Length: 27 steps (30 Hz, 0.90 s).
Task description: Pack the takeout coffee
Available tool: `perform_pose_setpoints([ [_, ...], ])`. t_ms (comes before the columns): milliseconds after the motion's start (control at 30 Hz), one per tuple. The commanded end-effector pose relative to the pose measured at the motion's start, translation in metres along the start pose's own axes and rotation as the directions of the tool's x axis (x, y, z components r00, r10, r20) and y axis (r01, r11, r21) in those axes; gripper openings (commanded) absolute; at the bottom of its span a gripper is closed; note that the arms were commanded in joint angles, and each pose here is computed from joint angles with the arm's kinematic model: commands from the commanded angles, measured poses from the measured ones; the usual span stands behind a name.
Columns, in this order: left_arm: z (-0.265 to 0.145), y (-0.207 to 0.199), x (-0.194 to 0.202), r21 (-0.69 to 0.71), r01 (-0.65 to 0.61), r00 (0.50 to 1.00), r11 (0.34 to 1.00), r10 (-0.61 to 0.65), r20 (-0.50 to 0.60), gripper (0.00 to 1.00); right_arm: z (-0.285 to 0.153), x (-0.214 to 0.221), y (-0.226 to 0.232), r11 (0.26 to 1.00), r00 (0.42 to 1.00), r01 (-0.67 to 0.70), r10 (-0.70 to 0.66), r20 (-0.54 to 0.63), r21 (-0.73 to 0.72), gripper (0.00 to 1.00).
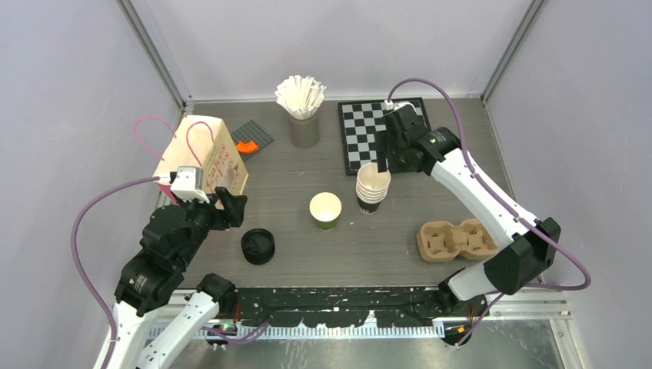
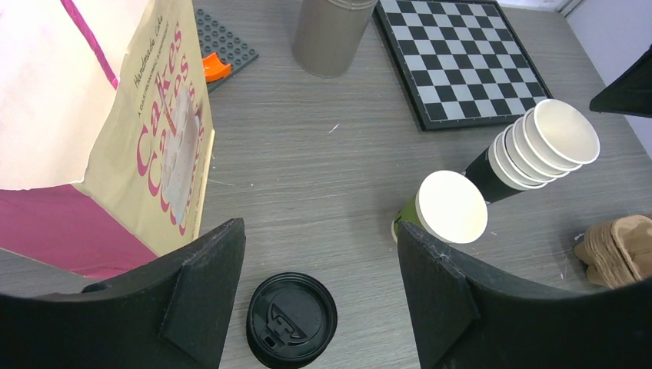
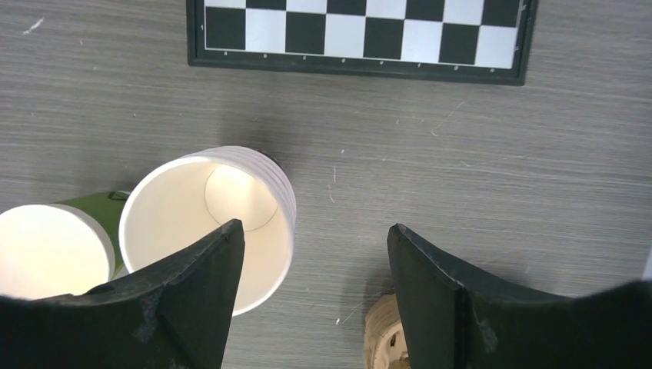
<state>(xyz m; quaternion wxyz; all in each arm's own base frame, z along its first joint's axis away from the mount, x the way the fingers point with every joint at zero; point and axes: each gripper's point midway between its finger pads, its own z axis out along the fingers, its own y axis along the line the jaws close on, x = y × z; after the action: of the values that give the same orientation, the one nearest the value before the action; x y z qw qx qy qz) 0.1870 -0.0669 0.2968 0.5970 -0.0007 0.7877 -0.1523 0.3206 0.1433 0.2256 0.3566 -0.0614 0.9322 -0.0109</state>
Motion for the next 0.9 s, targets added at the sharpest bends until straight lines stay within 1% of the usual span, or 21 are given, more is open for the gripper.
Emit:
perform_pose_setpoints([
  [0,-0.001,0.0,-0.001,0.008,-0.007,1.0,1.0,0.007,0.015,0.74,0.021,0.011,0.015,0.997,0.998,-0.017,0.012,-0.068,-0.08,0.72],
  [100,-0.001,0.0,-0.001,0.005,-0.009,1.0,1.0,0.008,0.01,0.74,0.035,0.021,0.015,0.997,0.993,-0.005,-0.003,-0.115,-0.071,0.68],
  [233,0.0,0.0,0.002,0.007,-0.007,1.0,1.0,0.007,0.004,0.74,0.054,0.032,0.013,0.999,0.985,0.014,-0.022,-0.17,-0.047,0.59],
  [400,0.003,-0.001,0.007,0.013,-0.005,1.0,1.0,0.006,-0.015,0.74,0.066,0.034,0.006,1.0,0.982,0.029,-0.028,-0.184,0.001,0.38],
  [533,0.004,-0.001,0.009,0.01,-0.008,1.0,1.0,0.009,-0.026,0.74,0.069,0.038,-0.005,0.998,0.981,0.037,-0.028,-0.192,0.044,0.27],
  [733,0.006,-0.002,0.01,0.013,-0.01,1.0,1.0,0.01,-0.029,0.74,0.058,0.039,-0.028,0.99,0.981,0.06,-0.035,-0.189,0.127,0.18],
  [867,0.008,-0.003,0.012,0.019,-0.009,0.999,1.0,0.01,-0.038,0.74,0.049,0.036,-0.053,0.977,0.984,0.058,-0.021,-0.175,0.207,0.16],
])
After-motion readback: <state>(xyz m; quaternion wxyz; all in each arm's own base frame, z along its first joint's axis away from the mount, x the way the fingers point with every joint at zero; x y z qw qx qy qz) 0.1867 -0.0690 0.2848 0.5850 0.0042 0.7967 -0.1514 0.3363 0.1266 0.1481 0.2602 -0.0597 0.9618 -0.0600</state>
